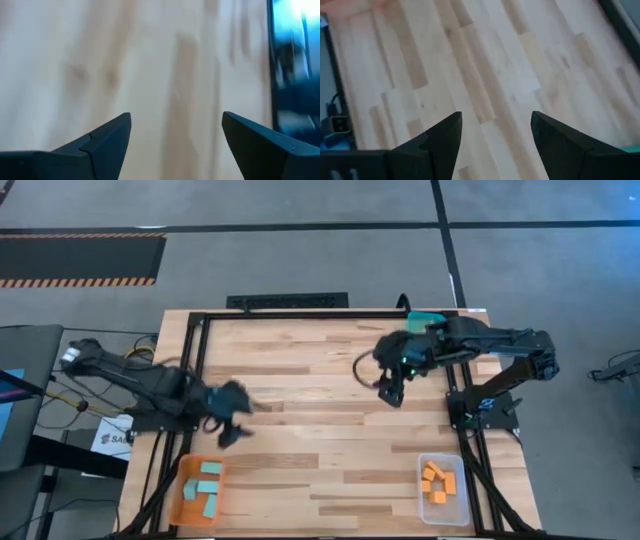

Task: Sort & place blocks by color
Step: Return to Home Position

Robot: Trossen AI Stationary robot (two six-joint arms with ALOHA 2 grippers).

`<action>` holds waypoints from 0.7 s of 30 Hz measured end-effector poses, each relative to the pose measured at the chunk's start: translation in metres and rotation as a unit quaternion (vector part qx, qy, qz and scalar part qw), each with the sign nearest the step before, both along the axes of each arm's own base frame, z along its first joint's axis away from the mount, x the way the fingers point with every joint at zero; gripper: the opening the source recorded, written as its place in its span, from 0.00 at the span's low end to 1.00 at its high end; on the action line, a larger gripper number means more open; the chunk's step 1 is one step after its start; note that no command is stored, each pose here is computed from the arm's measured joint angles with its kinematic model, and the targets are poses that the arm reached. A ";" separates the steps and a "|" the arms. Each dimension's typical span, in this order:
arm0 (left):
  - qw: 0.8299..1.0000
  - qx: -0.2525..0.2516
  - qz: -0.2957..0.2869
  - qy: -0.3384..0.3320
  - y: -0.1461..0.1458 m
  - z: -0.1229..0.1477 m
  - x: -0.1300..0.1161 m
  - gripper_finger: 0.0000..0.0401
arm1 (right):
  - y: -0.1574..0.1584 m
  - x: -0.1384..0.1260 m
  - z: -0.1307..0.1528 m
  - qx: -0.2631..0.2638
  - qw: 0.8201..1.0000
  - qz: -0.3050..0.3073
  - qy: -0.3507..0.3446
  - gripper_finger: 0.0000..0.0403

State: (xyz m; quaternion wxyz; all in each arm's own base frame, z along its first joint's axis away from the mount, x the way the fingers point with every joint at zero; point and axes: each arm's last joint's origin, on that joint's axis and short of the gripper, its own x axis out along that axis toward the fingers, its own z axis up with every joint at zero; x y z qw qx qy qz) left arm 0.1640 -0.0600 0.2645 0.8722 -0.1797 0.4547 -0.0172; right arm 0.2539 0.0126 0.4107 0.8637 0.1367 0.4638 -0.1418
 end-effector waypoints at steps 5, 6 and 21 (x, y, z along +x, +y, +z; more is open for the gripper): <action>0.989 0.042 0.065 -0.125 0.041 0.026 0.023 0.72 | -0.024 -0.009 0.007 -0.030 0.999 -0.003 -0.012 0.60; 0.984 0.053 0.074 -0.154 0.049 0.033 0.027 0.71 | -0.029 -0.012 0.010 -0.037 0.999 -0.006 -0.018 0.58; 0.920 0.139 0.155 -0.332 0.127 0.083 0.000 0.43 | -0.065 -0.060 0.020 -0.084 0.984 0.015 -0.156 0.31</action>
